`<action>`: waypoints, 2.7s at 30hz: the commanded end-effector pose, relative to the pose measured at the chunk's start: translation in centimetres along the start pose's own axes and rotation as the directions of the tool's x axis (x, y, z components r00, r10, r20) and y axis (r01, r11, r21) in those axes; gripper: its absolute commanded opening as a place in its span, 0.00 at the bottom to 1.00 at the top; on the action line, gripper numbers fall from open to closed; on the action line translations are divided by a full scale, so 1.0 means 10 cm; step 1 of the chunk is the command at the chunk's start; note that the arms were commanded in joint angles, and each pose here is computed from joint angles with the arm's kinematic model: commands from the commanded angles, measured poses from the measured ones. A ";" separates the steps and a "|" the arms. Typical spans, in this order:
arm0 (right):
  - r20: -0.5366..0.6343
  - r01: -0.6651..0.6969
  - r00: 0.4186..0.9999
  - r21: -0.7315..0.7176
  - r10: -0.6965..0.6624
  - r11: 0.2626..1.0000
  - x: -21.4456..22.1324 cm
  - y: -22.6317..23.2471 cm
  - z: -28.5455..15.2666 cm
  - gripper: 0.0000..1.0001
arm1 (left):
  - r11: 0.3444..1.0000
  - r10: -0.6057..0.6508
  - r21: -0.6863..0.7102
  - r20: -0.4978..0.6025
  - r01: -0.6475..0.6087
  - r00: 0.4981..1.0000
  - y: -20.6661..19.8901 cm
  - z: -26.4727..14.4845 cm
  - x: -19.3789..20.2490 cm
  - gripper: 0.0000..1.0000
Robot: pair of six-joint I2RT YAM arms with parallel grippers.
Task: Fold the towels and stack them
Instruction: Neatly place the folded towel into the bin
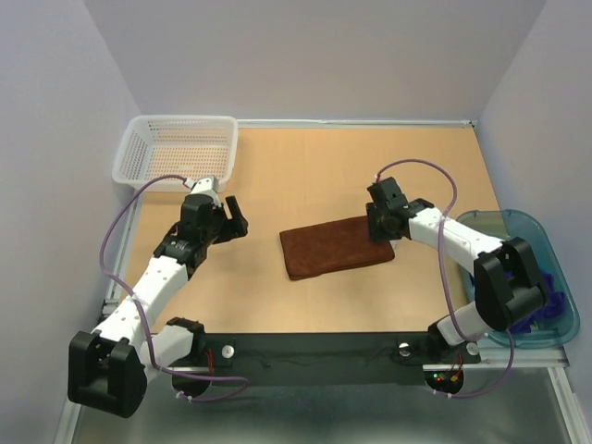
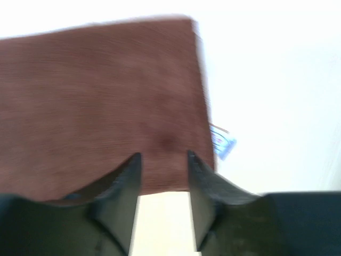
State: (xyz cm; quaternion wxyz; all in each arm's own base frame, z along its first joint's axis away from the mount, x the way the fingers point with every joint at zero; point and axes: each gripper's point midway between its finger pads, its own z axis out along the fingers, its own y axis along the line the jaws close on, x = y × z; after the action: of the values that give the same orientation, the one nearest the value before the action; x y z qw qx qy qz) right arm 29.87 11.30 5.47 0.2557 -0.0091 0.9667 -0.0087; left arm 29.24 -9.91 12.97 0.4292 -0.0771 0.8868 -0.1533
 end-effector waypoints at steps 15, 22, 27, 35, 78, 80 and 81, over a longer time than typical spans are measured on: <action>0.228 0.588 0.809 -0.282 -0.542 0.758 0.46 2.53 -0.67 0.66 | 0.973 -0.034 -0.217 0.193 0.077 0.981 0.41 -0.20 -0.44 0.84; 0.201 0.654 0.757 -0.254 -0.622 0.713 0.72 2.77 -0.45 0.62 | 0.972 -0.041 -0.220 0.193 0.084 0.980 0.43 -0.20 -0.43 0.84; 0.156 0.680 0.732 -0.212 -0.663 0.702 0.89 2.68 -0.29 0.61 | 0.975 -0.044 -0.208 0.184 0.082 0.982 0.42 -0.18 -0.42 0.84; 0.070 0.695 0.718 -0.136 -0.692 0.707 1.11 2.46 -0.08 0.57 | 0.975 -0.048 -0.206 0.181 0.086 0.982 0.43 -0.17 -0.42 0.84; 0.162 0.542 0.839 -0.324 -0.519 0.775 0.65 2.42 -0.32 0.00 | 0.927 -0.309 0.152 -0.203 0.342 0.929 -0.30 0.19 0.40 0.90; 0.183 0.516 0.856 -0.365 -0.484 0.775 0.56 2.45 -0.40 0.00 | 0.908 -0.323 0.188 -0.251 0.374 0.912 -0.43 0.20 0.50 0.94; 0.180 0.499 0.866 -0.373 -0.467 0.782 0.54 2.43 -0.40 0.01 | 0.901 -0.316 0.215 -0.266 0.376 0.911 -0.53 0.20 0.54 0.95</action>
State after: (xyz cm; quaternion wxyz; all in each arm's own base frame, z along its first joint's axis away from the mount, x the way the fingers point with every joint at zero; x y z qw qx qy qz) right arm 22.81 33.92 3.11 0.2560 -0.3229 0.9091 0.0608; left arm 28.09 -13.23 8.70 0.3220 -0.1685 0.8908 -0.2728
